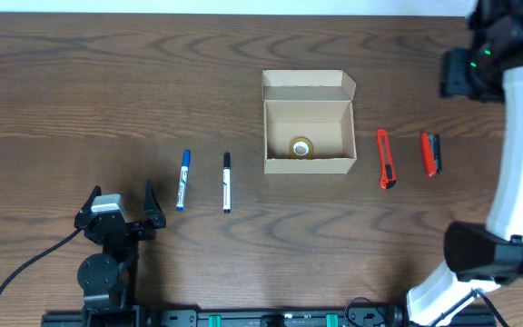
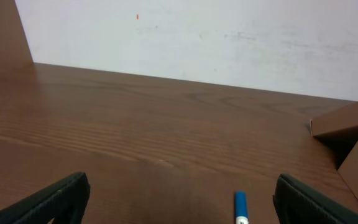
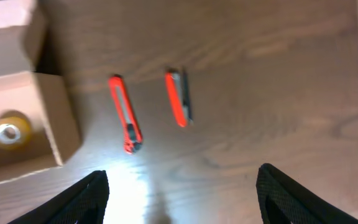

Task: Pack container
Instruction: 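Withdraw the right gripper and move over the red stapler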

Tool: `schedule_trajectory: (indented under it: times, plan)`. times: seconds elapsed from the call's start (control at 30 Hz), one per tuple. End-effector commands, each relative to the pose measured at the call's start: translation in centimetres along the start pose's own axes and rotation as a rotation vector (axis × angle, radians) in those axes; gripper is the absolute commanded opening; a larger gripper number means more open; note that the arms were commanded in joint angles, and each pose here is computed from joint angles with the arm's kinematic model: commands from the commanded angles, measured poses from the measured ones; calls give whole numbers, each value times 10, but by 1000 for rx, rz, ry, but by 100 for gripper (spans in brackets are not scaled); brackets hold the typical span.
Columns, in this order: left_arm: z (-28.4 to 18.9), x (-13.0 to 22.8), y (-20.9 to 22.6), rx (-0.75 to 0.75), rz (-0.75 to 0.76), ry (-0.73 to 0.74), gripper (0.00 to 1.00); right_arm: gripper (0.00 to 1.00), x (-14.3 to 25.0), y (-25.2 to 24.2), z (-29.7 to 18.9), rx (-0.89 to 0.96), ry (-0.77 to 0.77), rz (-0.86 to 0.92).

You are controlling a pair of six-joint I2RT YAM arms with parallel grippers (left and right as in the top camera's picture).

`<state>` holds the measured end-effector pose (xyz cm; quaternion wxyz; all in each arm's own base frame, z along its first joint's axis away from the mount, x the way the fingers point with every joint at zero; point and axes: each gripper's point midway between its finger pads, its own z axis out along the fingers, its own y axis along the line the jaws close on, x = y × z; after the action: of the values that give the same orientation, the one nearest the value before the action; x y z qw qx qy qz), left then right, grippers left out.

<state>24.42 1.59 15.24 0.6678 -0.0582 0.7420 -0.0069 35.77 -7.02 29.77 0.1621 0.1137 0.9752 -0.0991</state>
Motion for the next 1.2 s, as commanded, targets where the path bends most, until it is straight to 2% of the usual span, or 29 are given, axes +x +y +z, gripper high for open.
schedule_trajectory:
  times: [0.0,0.2,0.43,0.53,0.6,0.77,0.87,0.97,1.17]
  plan:
    - [1,17,5,-23,1,50,95,70,15,-16,-4,10,-1,60]
    - [1,17,5,-23,1,50,95,71,33,-21,46,19,57,72]
    - [1,17,5,-23,1,50,95,72,56,11,126,-140,113,-58]
    - [1,17,5,-23,1,50,95,72,60,6,146,-146,103,-60]
    - [1,17,5,-23,1,50,95,77,56,2,150,-166,81,-72]
    - [1,17,5,-23,1,50,95,99,37,-11,153,-228,-15,-99]
    - [1,17,5,-23,1,50,95,99,35,-23,163,-227,-12,-69]
    - [1,17,5,-23,1,50,95,99,40,-18,181,-311,19,-82]
    - [1,17,5,-23,1,50,95,99,60,-4,236,-383,157,-96]
